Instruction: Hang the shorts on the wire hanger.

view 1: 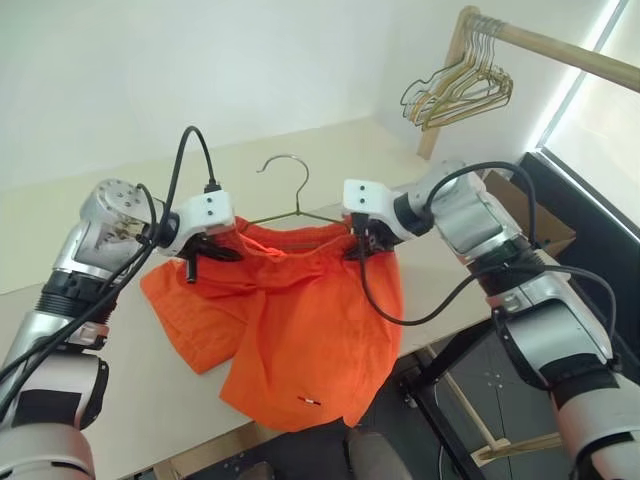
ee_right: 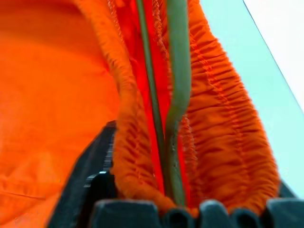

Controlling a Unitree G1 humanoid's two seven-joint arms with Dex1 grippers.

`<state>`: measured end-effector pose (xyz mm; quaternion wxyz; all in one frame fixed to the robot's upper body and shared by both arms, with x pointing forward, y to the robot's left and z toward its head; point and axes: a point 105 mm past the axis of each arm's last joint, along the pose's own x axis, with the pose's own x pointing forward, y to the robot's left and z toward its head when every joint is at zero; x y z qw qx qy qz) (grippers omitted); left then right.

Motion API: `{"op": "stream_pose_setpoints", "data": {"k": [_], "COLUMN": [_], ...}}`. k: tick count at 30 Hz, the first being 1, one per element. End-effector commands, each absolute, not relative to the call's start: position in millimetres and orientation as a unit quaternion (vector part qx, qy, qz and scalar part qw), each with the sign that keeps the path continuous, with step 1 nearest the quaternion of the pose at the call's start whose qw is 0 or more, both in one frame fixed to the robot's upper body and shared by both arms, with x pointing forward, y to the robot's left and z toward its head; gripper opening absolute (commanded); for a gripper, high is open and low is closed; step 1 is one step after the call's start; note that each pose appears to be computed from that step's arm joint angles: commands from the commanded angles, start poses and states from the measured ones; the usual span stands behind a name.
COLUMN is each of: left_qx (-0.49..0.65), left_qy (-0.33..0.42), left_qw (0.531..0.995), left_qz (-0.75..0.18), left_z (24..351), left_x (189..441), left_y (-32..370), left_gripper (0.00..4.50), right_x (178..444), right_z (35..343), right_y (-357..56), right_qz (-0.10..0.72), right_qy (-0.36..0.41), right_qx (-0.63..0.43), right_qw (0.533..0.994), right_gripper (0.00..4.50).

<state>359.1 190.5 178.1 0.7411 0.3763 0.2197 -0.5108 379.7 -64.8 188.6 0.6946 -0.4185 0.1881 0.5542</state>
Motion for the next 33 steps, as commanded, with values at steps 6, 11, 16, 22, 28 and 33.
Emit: {"op": "stream_pose_setpoints", "data": {"k": [6,11,16,22,28,33], "left_qx": [0.376,0.377,0.332,0.296,0.217,0.086], "left_qy": [0.195,0.172,0.117,0.073,-0.038,-0.101], "left_qw": [0.752,0.742,0.757,0.805,0.863,0.870], "left_qz": [-0.505,-0.526,-0.551,-0.508,-0.454,-0.475], "left_z": [194.6,196.6,217.0,242.8,283.1,298.1], "left_x": [357.0,353.8,342.9,338.4,326.1,298.3], "left_y": [192.2,189.7,192.3,213.3,206.4,174.2], "left_gripper": [0.00,0.60,1.99,3.86,4.47,4.47], "right_x": [383.8,379.5,369.4,356.4,341.8,339.7], "right_z": [195.0,200.6,205.1,190.5,177.1,180.6], "right_y": [-70.9,-70.9,-73.9,-96.0,-127.0,-165.0], "right_qz": [0.546,0.562,0.585,0.580,0.516,0.382], "right_qy": [0.183,0.183,0.194,0.242,0.303,0.318], "right_qx": [-0.433,-0.414,-0.377,-0.320,-0.192,-0.081], "right_qw": [0.694,0.692,0.691,0.709,0.778,0.864], "right_gripper": [0.03,0.00,0.00,0.00,0.00,0.00]}}
